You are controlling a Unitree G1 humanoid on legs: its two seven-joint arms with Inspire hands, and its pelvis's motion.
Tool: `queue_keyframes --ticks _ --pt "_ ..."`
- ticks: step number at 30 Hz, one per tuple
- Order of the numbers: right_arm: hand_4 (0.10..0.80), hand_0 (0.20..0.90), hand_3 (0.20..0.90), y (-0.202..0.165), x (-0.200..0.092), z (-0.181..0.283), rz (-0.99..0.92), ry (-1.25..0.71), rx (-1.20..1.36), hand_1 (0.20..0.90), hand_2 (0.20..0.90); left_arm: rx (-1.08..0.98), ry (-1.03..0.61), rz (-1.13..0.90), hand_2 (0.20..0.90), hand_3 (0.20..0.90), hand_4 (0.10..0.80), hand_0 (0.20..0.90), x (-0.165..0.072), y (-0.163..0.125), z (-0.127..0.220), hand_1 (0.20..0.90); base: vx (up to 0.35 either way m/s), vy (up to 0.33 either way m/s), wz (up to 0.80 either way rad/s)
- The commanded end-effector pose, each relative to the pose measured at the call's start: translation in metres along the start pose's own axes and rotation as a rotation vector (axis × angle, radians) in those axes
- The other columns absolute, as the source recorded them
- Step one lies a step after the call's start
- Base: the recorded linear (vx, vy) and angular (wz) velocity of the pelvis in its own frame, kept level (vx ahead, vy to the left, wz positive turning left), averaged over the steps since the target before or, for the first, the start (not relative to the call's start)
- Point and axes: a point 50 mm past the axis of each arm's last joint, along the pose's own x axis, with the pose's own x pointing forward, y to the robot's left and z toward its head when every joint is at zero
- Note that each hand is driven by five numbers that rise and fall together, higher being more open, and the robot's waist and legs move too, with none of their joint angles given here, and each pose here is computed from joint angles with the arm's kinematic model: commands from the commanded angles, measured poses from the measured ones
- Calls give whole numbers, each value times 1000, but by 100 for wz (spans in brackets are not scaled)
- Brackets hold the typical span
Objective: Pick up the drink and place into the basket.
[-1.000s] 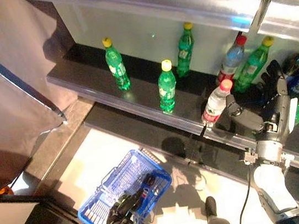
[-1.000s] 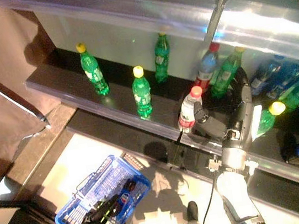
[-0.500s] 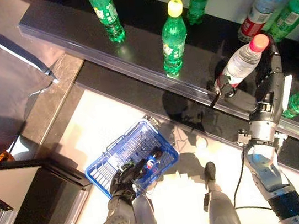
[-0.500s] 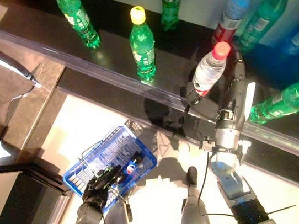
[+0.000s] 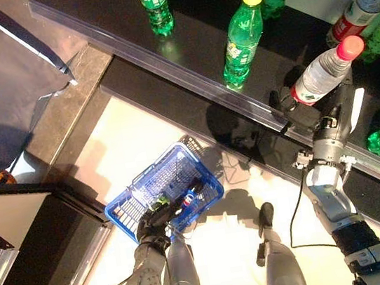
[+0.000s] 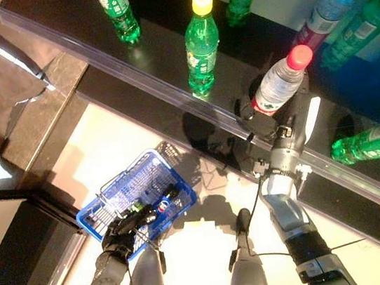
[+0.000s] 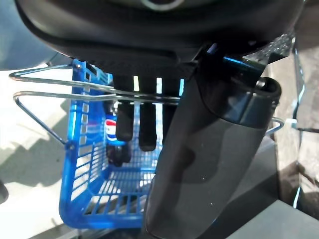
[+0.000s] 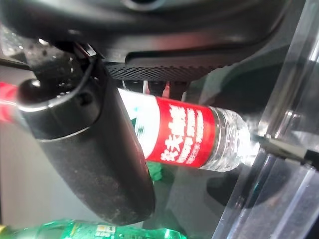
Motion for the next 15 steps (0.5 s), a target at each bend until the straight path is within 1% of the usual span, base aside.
queue_keyframes --ticks 1,2,3,9,15 --pt "416 571 516 0 41 59 -24 -258 108 571 571 -20 -270 -96 300 200 100 300 -10 -6 60 300 0 0 0" --pt "317 486 417 0 43 58 -26 -259 106 486 486 -18 -273 -99 300 200 100 300 -10 -7 61 300 0 0 0" --pt "100 300 200 0 44 59 -27 -260 106 300 300 -18 -275 -101 300 200 100 300 -10 -7 62 300 0 0 0" --pt "100 300 200 1 50 66 -32 -288 114 300 300 -12 -272 -107 300 200 100 300 -9 -8 64 300 -5 -2 1" --pt "100 300 200 1 49 69 -42 -298 116 300 300 -8 -268 -107 300 200 100 300 -9 -5 63 300 -8 -3 5"
